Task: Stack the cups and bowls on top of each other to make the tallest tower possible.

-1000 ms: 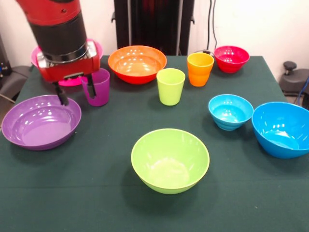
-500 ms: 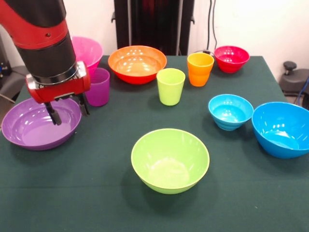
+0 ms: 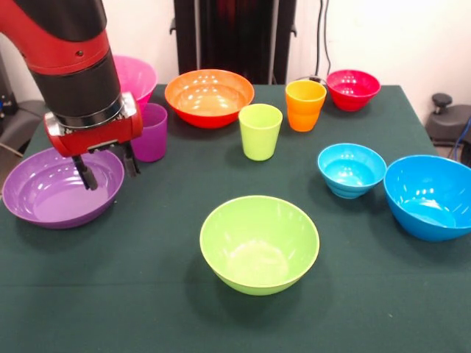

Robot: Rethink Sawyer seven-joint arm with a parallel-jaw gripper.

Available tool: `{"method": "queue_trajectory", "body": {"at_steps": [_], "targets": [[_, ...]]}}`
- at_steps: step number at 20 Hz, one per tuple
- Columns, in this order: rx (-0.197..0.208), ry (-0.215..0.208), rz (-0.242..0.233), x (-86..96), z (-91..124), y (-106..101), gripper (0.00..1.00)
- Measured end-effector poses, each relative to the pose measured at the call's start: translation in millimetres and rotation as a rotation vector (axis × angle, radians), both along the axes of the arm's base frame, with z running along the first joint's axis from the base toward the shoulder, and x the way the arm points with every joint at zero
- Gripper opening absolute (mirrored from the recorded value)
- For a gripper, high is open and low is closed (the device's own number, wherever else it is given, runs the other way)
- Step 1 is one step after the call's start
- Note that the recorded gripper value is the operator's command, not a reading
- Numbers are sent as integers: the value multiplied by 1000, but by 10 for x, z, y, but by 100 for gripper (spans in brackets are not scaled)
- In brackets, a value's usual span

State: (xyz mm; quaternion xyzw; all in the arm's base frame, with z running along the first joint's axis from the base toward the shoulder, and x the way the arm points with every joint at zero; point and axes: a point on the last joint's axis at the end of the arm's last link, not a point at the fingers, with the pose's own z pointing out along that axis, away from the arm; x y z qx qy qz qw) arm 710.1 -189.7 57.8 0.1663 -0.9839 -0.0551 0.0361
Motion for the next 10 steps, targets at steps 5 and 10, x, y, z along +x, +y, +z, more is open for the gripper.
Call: {"method": "queue_trajectory", "body": {"at_steps": [5, 10], "targets": [[-10, -1, 15, -35, 81, 33, 100], [-36, -51, 27, 9, 213, 45, 100]]}}
